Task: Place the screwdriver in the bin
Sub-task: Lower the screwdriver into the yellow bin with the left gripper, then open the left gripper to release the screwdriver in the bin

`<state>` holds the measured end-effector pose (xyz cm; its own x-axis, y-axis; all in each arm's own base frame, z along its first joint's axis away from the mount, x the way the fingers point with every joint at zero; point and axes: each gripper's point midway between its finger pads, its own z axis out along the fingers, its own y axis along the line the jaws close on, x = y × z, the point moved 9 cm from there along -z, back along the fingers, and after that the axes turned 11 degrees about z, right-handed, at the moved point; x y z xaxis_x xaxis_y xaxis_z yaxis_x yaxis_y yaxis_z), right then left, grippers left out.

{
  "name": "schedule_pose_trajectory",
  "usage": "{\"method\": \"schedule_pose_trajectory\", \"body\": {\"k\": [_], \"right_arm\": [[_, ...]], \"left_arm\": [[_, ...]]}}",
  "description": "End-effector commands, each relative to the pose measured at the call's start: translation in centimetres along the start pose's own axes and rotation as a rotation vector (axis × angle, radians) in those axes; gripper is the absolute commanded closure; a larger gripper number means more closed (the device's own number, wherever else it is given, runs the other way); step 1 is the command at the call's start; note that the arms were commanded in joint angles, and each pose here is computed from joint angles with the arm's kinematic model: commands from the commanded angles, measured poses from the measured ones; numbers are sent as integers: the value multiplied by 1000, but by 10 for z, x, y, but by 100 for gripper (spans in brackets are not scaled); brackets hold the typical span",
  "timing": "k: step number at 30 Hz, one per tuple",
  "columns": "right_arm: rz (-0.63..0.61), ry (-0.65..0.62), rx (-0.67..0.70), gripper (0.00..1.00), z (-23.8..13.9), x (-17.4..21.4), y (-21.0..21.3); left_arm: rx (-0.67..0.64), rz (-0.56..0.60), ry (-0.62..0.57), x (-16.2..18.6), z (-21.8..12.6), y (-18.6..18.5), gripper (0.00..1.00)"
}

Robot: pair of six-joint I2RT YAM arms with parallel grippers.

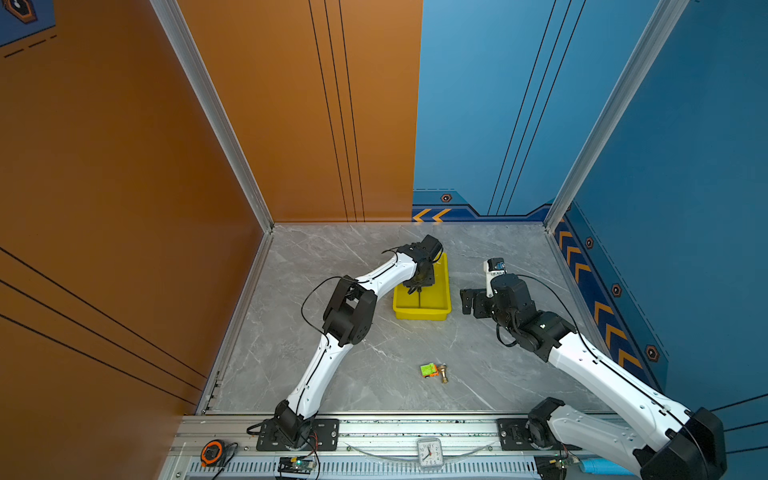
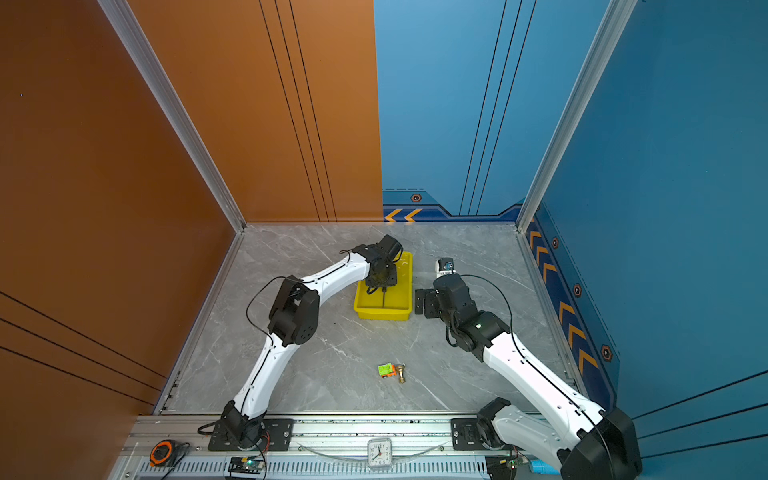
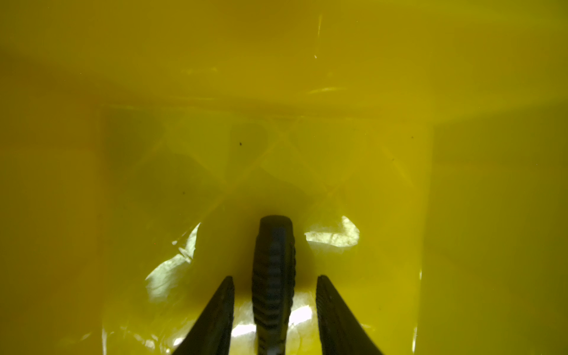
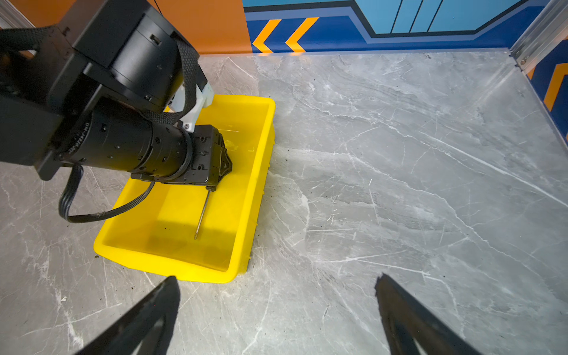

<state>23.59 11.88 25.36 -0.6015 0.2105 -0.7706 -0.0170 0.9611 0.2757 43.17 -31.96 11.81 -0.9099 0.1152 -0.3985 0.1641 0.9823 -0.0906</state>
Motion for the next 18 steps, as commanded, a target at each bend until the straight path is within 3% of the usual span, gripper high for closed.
{"method": "schedule_pose_trajectory", "body": {"k": [1,12,16,18], "right_arm": [[28,-18,34,0,-3,-1,-5],[38,-41,54,0,-6,-4,-1],[53,-56,75,0,-8,-5,-3],[65,-63,79,0,-9,-5,-4]], "left_arm": [[-8,9,6,-2,-13,4,50],[57,52,-78,-11,-79,3,34],[95,75,-122,-8,-113,4,26],[109,92,-144,-5,-130,6,17]]}}
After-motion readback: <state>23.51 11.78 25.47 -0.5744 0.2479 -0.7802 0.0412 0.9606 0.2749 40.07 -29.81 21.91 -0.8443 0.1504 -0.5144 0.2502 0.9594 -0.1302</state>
